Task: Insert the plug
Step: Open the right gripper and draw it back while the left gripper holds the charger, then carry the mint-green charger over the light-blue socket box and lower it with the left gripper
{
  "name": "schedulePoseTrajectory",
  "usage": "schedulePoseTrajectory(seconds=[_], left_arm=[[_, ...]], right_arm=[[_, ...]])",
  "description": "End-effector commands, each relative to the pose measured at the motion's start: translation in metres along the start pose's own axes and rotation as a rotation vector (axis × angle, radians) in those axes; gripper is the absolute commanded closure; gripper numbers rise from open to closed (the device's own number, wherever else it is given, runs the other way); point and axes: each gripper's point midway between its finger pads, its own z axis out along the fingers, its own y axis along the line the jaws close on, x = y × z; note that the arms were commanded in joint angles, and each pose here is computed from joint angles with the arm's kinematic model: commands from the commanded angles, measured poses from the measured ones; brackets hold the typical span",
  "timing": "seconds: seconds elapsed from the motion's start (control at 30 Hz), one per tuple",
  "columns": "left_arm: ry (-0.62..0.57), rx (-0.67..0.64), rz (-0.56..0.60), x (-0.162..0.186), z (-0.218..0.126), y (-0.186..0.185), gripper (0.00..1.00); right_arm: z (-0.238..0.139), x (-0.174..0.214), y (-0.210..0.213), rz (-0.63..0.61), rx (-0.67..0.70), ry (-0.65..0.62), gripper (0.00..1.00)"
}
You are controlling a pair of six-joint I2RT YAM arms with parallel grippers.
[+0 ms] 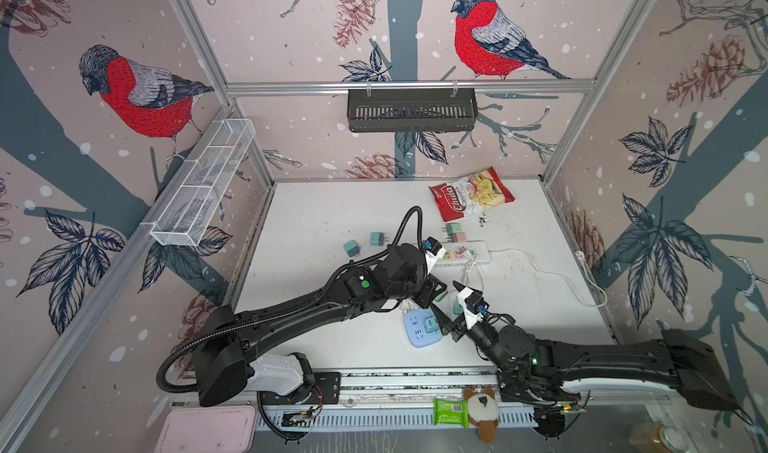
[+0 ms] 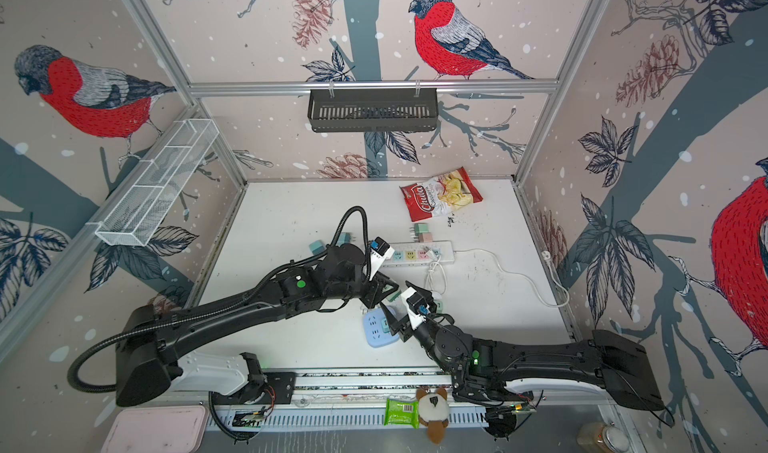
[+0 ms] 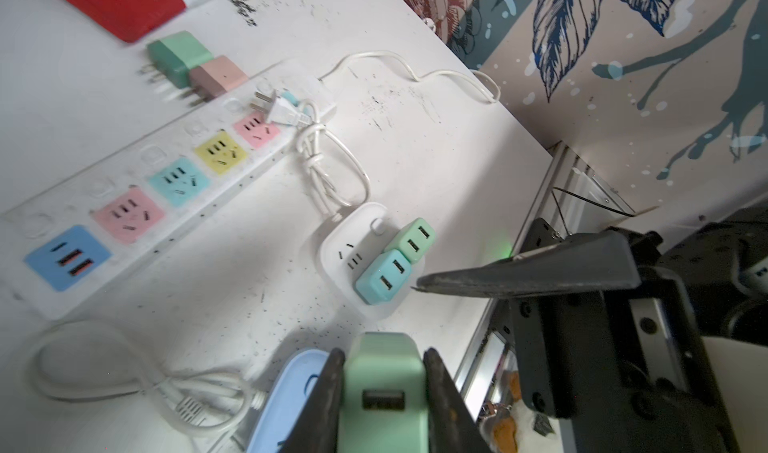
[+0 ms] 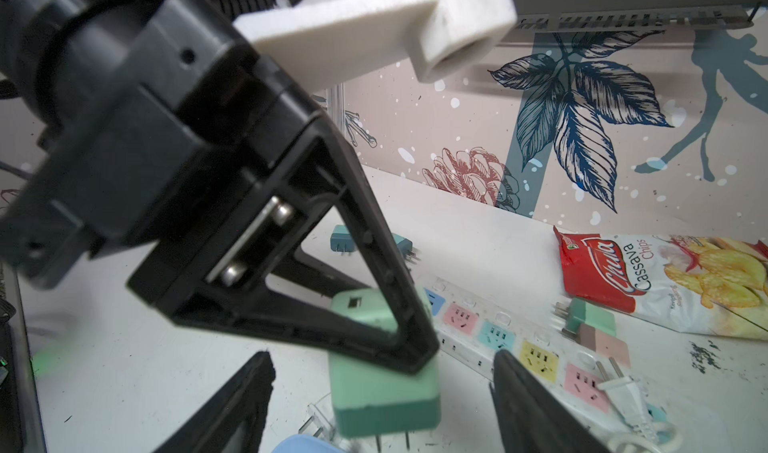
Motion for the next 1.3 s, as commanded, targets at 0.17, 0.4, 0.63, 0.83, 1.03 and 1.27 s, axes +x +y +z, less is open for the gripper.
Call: schedulePoseTrajectory(seconds=[0.17,0.4,0.63,0.83,1.03,1.27], left_arm=[[-0.227,-0.344,0.042,-0.017,-0.043,0.065,1.00],[-0.278,-0.369,0.295,0.001,-0.065,0.069,1.00],[-0.065,-0.164,0.232,0.066,-0.039,0.050,1.00],[0.069,-0.156,0.166,0.101,-0.024,0.057,1.00],[0.111,-0.127,0.211,0.114,-0.016,0.057,1.00],[0.156,-0.078,0.288,0.124,-0.004,0.043,1.00]], right_arm=[[-0.004,-0.005,-0.002,0.034,0.004,-0.009,0.12],[-0.013,-0.002,-0.034,0.072,0.153,0.009,0.10],[-0.019,0.000,-0.064,0.149,0.256,0.013,0.12],[-0.019,0.009,-0.087,0.210,0.322,0.038,0.17],[-0.022,0.021,-0.108,0.225,0.396,0.054,0.17],[-0.025,0.023,-0.116,0.257,0.404,0.031,0.17]])
